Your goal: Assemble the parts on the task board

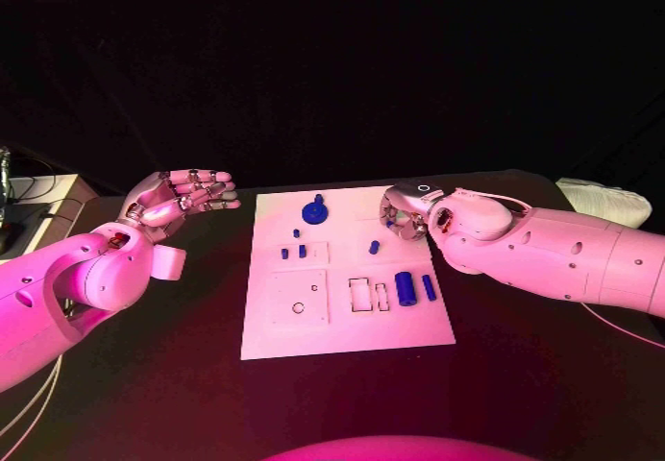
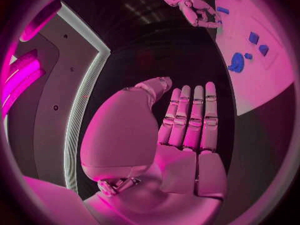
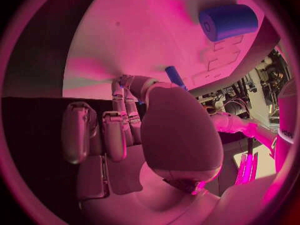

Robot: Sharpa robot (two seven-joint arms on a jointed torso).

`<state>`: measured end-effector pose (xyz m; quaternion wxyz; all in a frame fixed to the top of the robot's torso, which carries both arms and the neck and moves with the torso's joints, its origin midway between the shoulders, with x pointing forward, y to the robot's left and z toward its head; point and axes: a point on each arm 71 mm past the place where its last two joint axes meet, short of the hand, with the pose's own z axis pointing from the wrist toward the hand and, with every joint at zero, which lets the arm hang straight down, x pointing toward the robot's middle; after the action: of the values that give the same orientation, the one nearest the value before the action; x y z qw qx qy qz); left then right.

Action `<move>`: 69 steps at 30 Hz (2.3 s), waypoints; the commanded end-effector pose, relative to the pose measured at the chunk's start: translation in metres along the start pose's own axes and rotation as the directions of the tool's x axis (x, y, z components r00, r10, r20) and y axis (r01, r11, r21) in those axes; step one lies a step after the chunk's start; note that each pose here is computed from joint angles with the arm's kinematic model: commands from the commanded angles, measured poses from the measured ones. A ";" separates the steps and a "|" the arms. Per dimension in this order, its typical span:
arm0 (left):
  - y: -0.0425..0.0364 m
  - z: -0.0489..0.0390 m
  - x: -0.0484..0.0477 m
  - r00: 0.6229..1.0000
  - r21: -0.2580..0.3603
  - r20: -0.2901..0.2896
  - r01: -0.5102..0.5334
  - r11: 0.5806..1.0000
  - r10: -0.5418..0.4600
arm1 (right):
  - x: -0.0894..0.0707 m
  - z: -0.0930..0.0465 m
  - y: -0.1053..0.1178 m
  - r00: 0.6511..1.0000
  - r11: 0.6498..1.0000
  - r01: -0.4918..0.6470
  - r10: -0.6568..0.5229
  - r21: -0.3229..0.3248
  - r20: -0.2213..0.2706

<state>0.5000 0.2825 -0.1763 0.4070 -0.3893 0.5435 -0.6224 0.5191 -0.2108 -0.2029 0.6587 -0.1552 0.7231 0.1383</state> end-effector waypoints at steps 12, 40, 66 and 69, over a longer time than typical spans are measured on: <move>0.0012 0.0012 -0.0012 1.000 -0.002 0.005 0.007 1.000 -0.007 | -0.012 -0.010 0.004 0.986 0.999 -0.025 0.028 -0.022 0.167; 0.0051 0.0070 0.0050 1.000 -0.005 0.014 0.011 1.000 -0.011 | -0.018 -0.047 0.109 0.960 0.943 -0.169 0.224 -0.288 0.170; 0.0022 0.0085 0.0172 1.000 0.006 0.023 0.022 1.000 -0.022 | 0.044 -0.039 0.159 0.968 0.928 -0.167 0.218 -0.333 0.123; 0.0021 0.0083 0.0170 1.000 0.005 0.022 0.022 1.000 -0.022 | 0.046 -0.039 0.159 0.971 0.930 -0.160 0.209 -0.330 0.119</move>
<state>0.5020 0.2650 -0.1778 0.4084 -0.4001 0.5378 -0.6196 0.4159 -0.0837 -0.2452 0.6590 -0.1667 0.6539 0.3322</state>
